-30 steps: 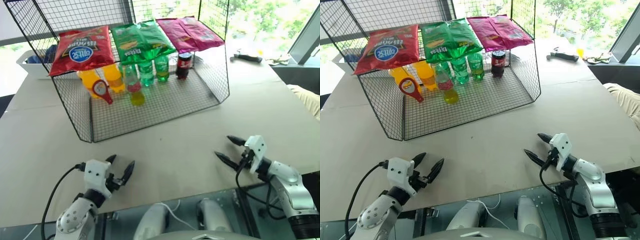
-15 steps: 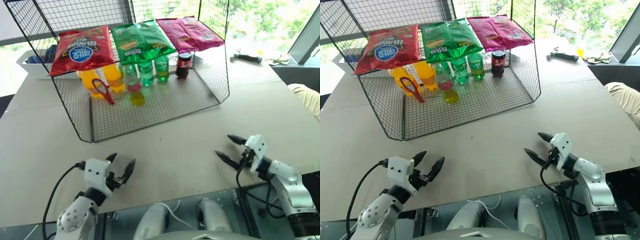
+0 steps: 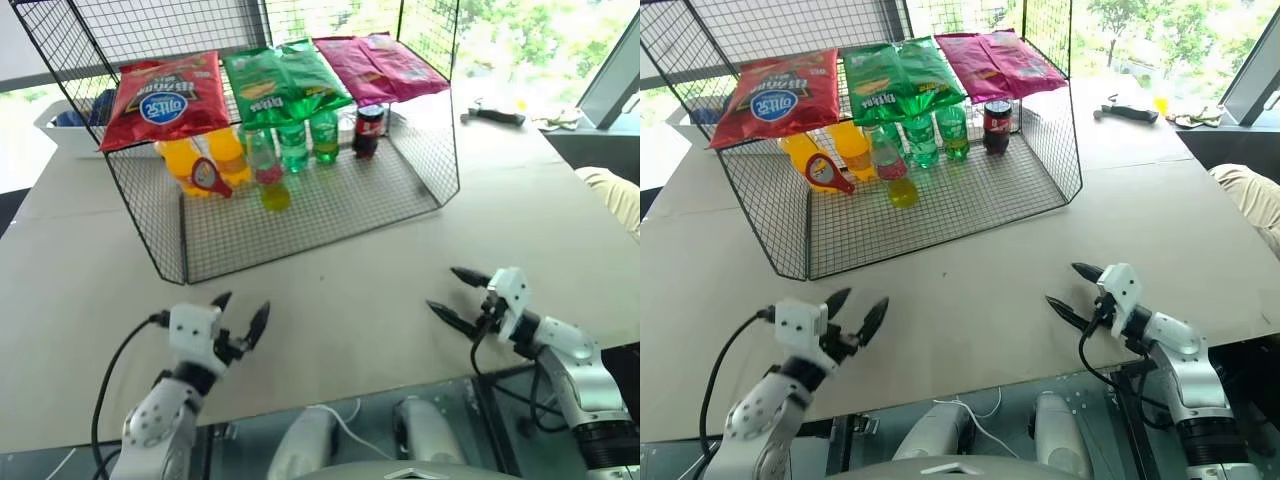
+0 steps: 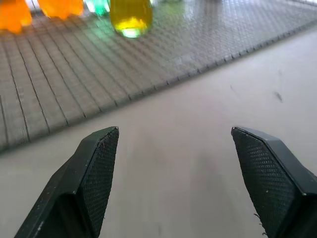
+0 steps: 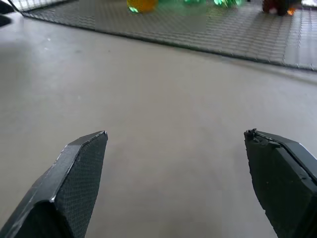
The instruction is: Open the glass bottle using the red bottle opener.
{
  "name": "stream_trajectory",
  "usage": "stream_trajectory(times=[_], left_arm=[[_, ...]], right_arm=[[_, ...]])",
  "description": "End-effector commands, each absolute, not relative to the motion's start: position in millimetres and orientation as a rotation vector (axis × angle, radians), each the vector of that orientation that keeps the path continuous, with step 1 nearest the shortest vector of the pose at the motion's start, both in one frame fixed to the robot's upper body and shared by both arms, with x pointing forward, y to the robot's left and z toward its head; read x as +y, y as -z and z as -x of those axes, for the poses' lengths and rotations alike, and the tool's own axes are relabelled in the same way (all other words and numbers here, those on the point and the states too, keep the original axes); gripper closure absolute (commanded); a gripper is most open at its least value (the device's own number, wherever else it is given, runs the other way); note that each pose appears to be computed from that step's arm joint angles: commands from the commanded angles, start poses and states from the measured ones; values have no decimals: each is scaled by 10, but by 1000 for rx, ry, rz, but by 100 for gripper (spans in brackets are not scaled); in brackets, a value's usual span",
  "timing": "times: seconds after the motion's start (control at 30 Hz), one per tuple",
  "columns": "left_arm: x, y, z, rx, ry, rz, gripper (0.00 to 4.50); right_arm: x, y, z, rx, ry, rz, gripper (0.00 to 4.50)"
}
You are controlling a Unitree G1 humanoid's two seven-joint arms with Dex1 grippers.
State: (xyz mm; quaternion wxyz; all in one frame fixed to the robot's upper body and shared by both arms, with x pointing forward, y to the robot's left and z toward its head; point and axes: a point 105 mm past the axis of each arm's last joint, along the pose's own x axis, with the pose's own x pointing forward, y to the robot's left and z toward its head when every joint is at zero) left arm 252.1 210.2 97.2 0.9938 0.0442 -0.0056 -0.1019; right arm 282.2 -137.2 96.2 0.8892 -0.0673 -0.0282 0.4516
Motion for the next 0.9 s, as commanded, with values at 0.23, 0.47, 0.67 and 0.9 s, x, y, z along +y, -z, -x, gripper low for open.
stream_trajectory(times=[0.23, 0.47, 0.67, 0.9], left_arm=[[2416, -1691, -2972, -229, -41, -77, 74], [2557, -1811, -3189, -248, -146, -50, 74], [2563, -1867, -3362, -286, -187, 3, 74], [2510, -1967, -3582, -328, -167, 17, 74]], right_arm=[[-820, -2044, -2660, -369, -1140, 7, 6], [-659, -2412, -2582, -447, -1193, -41, 6], [-634, -2449, -2587, -447, -1191, -34, 6], [-614, -2416, -2593, -436, -1184, -14, 6]])
